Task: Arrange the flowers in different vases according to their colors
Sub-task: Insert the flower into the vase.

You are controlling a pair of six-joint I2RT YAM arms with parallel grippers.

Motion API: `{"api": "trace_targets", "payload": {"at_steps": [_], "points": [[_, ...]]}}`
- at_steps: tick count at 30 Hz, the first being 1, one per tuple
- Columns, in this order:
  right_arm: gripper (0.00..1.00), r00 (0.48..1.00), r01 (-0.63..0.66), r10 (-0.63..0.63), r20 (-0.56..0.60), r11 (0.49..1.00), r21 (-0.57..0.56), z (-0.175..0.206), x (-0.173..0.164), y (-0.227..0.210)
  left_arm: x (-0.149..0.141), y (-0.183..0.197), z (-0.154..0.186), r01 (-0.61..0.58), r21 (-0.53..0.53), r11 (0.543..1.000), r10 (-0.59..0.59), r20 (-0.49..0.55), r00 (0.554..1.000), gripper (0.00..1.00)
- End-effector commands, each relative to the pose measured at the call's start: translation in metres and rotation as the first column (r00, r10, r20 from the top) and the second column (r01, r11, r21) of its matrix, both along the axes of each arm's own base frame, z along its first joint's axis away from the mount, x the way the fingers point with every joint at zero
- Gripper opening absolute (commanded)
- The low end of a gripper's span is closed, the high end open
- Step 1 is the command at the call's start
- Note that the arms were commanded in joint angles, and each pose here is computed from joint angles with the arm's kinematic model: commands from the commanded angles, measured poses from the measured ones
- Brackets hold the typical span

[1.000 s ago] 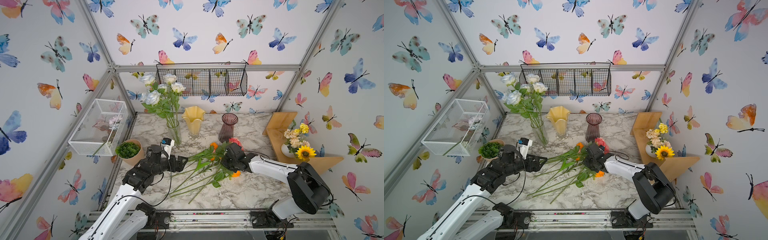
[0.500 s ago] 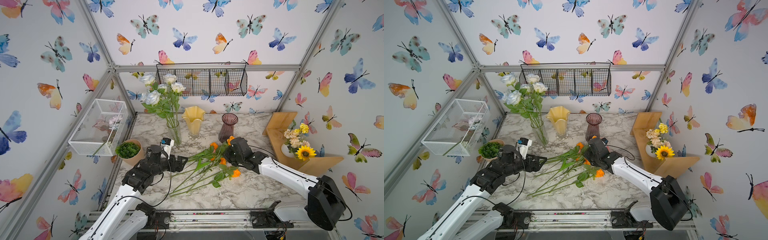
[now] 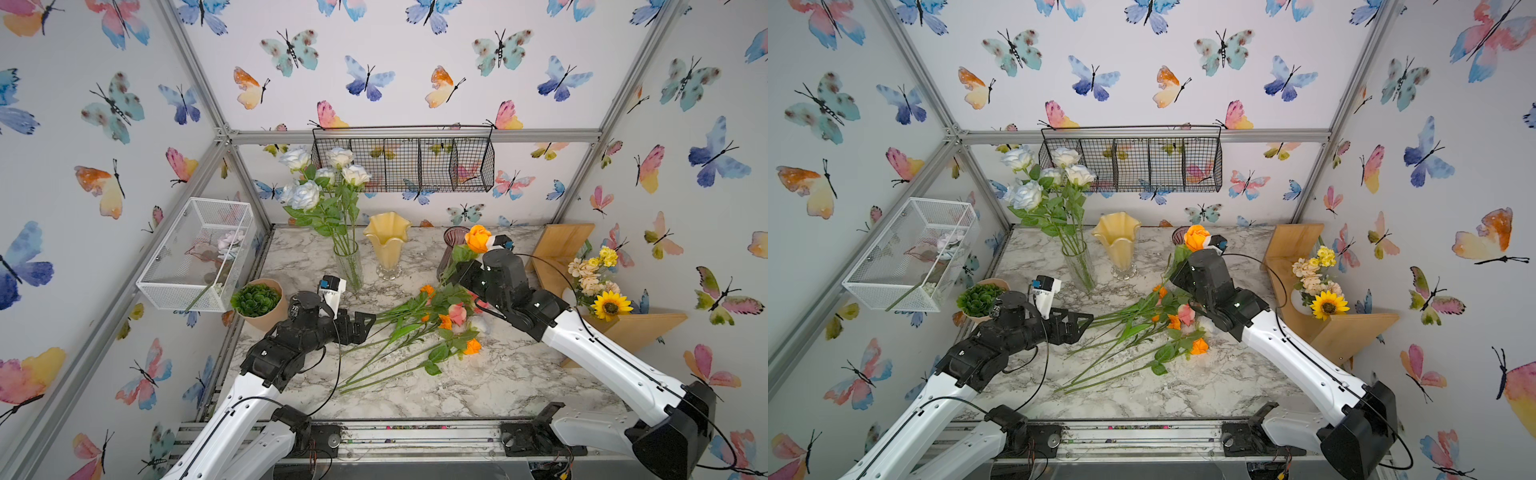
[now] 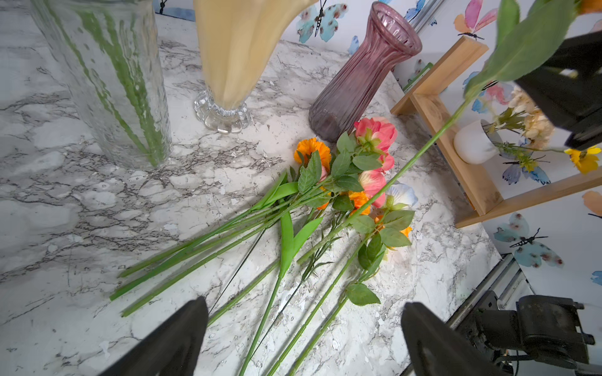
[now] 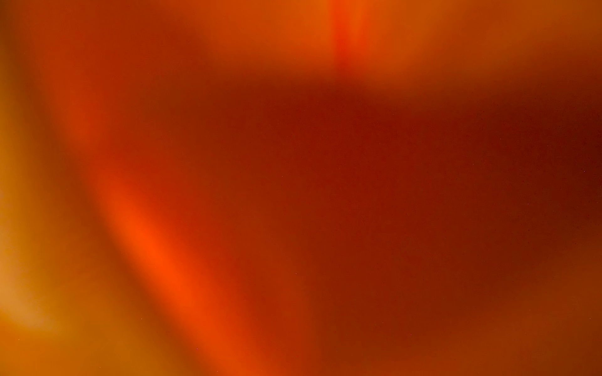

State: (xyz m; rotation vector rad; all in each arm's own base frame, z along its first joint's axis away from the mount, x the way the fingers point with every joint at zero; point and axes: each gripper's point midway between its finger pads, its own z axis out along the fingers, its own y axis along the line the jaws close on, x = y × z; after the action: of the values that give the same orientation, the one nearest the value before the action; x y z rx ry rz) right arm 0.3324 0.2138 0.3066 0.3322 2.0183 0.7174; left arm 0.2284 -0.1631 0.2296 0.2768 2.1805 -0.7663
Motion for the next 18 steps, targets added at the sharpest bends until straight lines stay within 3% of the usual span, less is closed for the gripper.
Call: {"api": "trace_targets", "payload": {"at_steps": [1,10,18], "points": [[0.02,0.985,0.053,-0.027,0.169,0.987,-0.154,0.049,0.003,-0.022,0.003,0.004,0.002,-0.022,0.005,1.0,0.022,0.02,1.0,0.99],[0.03,0.899,0.181,-0.04,0.436,0.941,-0.286,0.155,0.016,-0.037,0.003,0.004,0.0,-0.025,0.009,1.0,0.025,0.017,1.0,0.99],[0.02,0.83,0.28,-0.065,0.554,0.907,-0.313,0.21,0.041,-0.047,0.004,0.004,-0.002,-0.025,0.013,1.0,0.025,0.008,1.0,0.99]]}}
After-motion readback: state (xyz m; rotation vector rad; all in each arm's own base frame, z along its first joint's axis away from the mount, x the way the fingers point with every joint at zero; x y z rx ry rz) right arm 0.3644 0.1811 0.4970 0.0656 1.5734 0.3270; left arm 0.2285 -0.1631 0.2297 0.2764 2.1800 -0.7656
